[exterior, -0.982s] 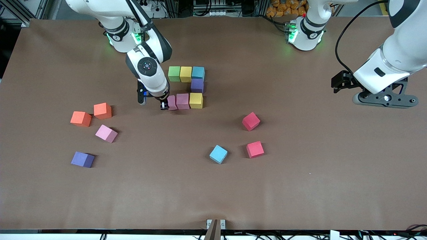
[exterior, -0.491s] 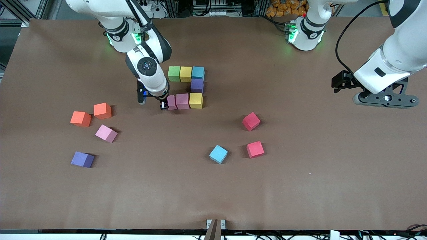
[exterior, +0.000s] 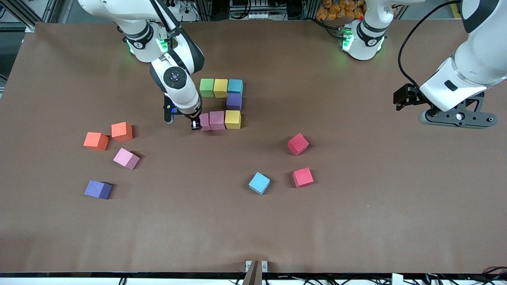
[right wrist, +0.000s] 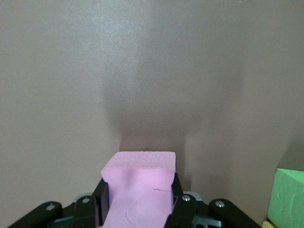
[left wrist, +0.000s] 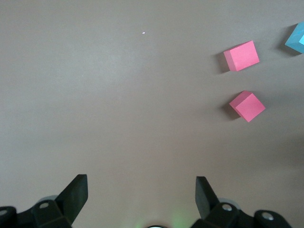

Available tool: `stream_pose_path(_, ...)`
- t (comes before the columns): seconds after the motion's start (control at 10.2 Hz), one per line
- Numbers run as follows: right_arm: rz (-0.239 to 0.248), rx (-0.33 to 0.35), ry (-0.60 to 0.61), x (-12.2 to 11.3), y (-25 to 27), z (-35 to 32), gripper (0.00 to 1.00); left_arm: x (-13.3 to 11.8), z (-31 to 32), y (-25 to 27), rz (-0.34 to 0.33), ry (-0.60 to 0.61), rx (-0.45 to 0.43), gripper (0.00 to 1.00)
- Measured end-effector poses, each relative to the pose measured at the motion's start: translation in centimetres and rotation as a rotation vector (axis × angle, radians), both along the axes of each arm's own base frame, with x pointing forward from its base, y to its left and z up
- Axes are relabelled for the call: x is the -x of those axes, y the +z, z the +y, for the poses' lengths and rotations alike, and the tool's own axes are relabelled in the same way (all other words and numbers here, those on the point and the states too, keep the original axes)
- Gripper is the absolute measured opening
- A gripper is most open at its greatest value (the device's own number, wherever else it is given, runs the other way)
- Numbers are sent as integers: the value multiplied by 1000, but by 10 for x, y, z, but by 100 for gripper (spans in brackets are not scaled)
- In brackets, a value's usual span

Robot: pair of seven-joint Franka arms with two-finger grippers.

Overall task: Form number 2 with 11 blocks
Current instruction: 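Lower the pink cube against the first pink cube and adjust it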

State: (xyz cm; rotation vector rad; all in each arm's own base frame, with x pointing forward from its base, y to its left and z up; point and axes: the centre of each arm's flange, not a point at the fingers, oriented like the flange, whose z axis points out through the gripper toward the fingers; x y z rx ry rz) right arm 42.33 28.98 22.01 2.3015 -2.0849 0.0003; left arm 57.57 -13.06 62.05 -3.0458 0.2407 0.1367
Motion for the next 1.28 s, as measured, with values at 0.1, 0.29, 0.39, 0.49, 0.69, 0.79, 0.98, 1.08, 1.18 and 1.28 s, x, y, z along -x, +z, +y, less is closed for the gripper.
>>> stream_pose_path(0.1,-4,-3,-5,0,0,0,53,0,0,0,0,0,0,100)
stream_pose_path(0.29,-4,-2,-19,1,-1,-1,53,0,0,0,0,0,0,100)
stream_pose_path(0.39,-2,0,-25,2,-2,-1,53,0,0,0,0,0,0,100)
stream_pose_path(0.49,0,1,-27,3,-3,-2,53,0,0,0,0,0,0,100)
stream_pose_path(0.69,-1,0,-28,4,-4,-3,53,0,0,0,0,0,0,100)
stream_pose_path(0.79,-2,-1,-29,4,-4,-3,53,0,0,0,0,0,0,100)
stream_pose_path(0.98,-2,-1,-29,4,-5,-3,53,0,-1,0,0,-1,0,100)
stream_pose_path(1.08,-2,-1,-29,4,-5,-3,53,0,-1,0,0,-2,0,100)
stream_pose_path(1.18,-2,-1,-29,4,-5,-3,53,0,-1,0,0,-2,0,100)
stream_pose_path(1.28,1,2,-28,5,-6,-4,66,0,-1,0,0,-2,0,100)
